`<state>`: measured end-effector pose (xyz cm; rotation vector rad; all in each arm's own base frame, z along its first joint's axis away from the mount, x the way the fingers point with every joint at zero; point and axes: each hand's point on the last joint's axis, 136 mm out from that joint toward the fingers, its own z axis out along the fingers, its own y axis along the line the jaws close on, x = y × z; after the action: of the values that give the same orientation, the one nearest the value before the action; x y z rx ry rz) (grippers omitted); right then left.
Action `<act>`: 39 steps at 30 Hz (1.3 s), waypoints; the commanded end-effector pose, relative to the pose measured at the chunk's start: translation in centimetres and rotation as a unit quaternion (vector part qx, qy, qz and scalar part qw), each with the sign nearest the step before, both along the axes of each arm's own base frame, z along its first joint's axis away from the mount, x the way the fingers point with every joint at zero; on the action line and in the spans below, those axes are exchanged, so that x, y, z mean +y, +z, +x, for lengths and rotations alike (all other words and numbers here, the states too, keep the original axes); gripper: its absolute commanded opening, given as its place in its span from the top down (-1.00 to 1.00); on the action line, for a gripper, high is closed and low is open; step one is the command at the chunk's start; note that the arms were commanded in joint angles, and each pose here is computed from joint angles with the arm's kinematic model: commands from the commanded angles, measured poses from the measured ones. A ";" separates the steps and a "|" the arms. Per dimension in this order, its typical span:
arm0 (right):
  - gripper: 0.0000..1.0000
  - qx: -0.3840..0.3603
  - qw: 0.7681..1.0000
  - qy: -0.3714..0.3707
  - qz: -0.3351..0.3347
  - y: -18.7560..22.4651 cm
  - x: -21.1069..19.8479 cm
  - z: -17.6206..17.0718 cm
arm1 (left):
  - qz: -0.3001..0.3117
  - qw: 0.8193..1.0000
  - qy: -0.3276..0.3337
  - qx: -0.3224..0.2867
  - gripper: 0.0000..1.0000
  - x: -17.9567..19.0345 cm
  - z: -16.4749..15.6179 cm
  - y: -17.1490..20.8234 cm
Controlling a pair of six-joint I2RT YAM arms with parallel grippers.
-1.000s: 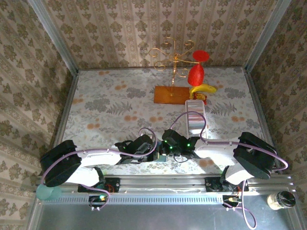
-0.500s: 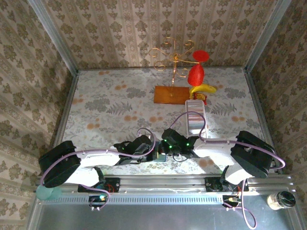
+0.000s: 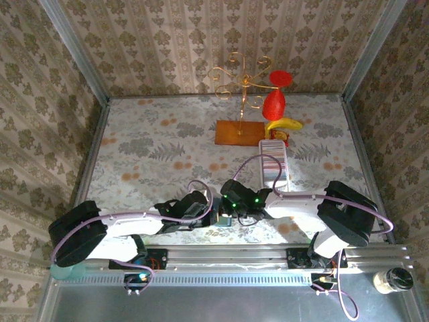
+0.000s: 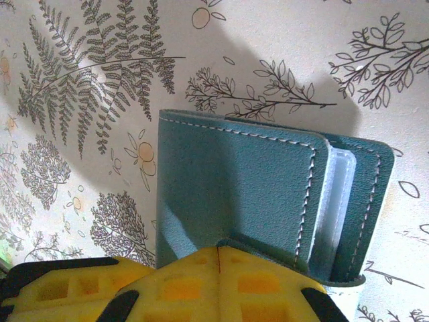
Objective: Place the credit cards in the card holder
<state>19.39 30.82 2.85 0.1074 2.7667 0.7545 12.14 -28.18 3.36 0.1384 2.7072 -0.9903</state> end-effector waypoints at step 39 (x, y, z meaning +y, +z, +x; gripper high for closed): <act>-0.35 -0.138 0.990 -0.010 0.002 10.0 -1.5 3.1 | 0.103 0.977 0.074 -0.168 -1.00 9.3 5.5 9.0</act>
<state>21.26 30.52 9.27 0.0463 2.6264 0.7233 15.83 -20.30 9.97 0.0856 2.5398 -0.6763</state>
